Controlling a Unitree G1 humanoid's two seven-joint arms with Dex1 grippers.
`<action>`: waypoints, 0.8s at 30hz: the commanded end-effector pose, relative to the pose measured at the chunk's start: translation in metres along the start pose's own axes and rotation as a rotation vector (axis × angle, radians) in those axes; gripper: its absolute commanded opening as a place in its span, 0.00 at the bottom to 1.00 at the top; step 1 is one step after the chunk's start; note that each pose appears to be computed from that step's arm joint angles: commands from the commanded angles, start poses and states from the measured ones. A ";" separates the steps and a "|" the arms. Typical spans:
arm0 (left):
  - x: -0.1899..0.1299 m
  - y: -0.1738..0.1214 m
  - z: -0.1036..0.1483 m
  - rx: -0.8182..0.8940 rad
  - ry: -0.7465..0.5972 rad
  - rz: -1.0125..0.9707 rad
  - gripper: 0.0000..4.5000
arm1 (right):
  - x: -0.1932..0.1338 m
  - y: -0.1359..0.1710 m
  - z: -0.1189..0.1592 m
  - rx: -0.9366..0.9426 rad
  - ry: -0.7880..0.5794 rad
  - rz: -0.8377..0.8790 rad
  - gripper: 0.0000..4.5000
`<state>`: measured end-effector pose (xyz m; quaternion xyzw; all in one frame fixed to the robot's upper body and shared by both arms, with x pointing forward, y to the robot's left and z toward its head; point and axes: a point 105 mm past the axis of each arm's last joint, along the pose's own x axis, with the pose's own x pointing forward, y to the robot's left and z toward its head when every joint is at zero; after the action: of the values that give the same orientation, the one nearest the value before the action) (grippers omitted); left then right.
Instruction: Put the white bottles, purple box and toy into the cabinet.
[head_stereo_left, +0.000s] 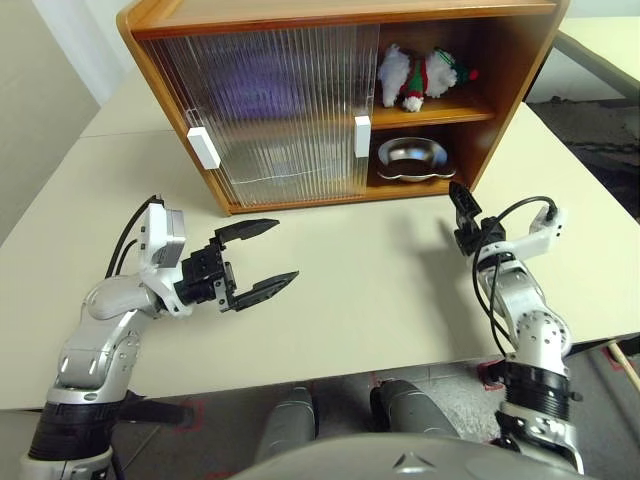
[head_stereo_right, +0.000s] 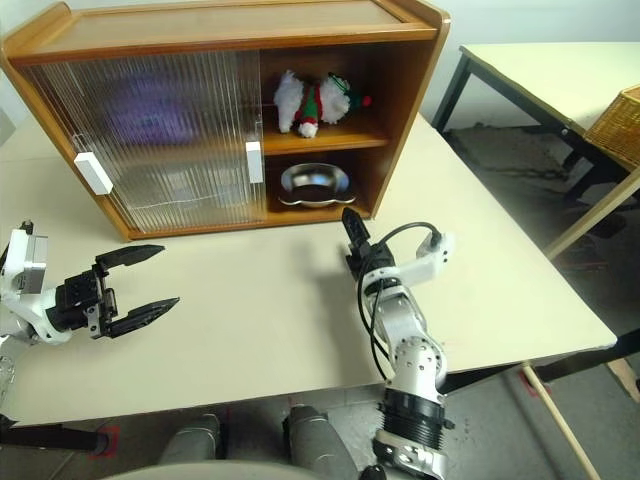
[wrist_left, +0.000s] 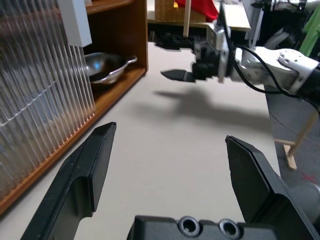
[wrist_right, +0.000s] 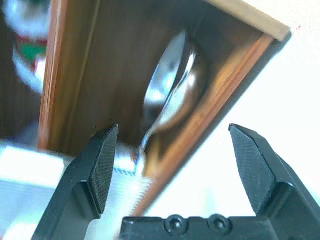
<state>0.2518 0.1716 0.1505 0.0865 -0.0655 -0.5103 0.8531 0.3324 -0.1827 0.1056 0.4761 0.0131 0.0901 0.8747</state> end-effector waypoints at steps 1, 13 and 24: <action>-0.001 0.008 0.002 -0.028 -0.024 0.052 1.00 | -0.010 0.008 -0.002 -0.105 0.061 0.106 0.99; 0.002 0.019 0.000 -0.019 -0.024 0.106 1.00 | -0.038 -0.008 0.037 -0.336 0.039 0.274 0.99; 0.027 0.021 0.010 -0.038 -0.136 0.172 1.00 | -0.065 -0.007 0.040 -0.461 0.137 0.467 0.99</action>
<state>0.2803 0.1612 0.1660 0.0229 -0.1236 -0.4398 0.8893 0.2760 -0.2244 0.1199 0.2625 -0.0593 0.3222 0.9076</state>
